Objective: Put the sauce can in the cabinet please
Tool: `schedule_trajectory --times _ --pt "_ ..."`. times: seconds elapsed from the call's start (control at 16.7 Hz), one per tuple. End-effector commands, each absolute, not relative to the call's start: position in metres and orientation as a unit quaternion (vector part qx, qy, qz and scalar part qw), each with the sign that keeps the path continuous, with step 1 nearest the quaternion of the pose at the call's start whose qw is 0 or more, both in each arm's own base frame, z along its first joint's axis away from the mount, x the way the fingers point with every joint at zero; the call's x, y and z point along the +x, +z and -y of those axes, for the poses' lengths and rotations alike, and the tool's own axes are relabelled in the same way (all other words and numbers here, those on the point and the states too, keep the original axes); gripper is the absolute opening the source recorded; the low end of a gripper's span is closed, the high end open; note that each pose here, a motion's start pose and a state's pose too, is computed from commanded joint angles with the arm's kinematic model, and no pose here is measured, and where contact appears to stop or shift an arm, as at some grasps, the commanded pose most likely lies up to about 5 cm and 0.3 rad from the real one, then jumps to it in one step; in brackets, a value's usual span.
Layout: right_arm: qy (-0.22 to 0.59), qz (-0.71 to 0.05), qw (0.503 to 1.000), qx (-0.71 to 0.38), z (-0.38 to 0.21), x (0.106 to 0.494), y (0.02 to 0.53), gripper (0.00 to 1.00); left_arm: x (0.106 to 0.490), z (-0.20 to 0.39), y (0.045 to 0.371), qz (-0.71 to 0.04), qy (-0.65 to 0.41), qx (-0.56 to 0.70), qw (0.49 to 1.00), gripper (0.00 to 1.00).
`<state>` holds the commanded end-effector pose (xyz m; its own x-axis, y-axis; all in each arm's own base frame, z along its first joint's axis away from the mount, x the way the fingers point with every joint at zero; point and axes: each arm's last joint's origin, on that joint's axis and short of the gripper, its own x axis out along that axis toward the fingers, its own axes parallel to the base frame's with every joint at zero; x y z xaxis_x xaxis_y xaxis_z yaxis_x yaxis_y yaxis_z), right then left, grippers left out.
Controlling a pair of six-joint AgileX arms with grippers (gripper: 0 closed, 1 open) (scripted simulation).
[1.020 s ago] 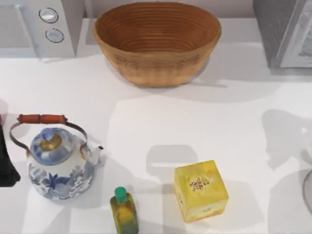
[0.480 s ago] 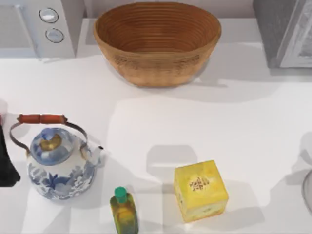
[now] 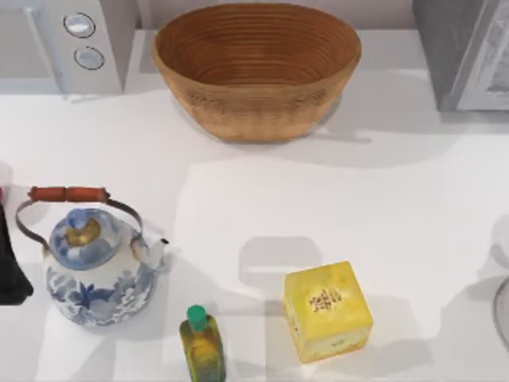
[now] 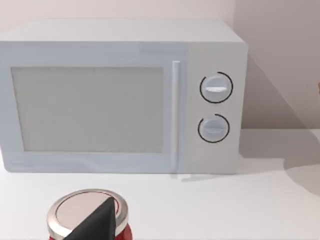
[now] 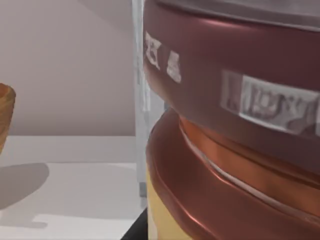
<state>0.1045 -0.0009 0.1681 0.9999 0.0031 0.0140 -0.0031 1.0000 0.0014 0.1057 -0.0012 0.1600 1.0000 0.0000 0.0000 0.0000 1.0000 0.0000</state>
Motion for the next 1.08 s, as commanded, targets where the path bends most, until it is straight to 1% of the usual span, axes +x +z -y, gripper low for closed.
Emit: schedule_trajectory --times 0.12,0.24,0.36,0.54,0.84,1.08 --pt "-0.001 -0.002 1.0 0.002 0.001 0.105 0.18 0.0 0.106 0.001 0.16 0.0 0.0 0.0 1.0 1.0" --pt "-0.004 -0.011 1.0 0.004 0.0 0.106 0.203 0.0 0.106 0.001 0.16 0.0 0.0 0.0 1.0 1.0" --pt "-0.005 -0.018 1.0 0.005 -0.001 0.109 0.236 0.0 0.106 0.001 0.16 0.0 0.0 0.0 1.0 1.0" --pt "-0.005 -0.019 1.0 0.006 -0.005 0.121 0.3 0.0 0.106 0.001 0.16 0.0 0.0 0.0 1.0 1.0" --pt "-0.001 -0.012 1.0 0.003 -0.016 0.158 0.413 0.0 0.106 0.001 0.16 0.0 0.0 0.0 1.0 1.0" --pt "0.002 -0.004 1.0 0.0 -0.029 0.198 0.481 0.0 0.106 0.001 0.16 0.0 0.0 0.0 1.0 1.0"
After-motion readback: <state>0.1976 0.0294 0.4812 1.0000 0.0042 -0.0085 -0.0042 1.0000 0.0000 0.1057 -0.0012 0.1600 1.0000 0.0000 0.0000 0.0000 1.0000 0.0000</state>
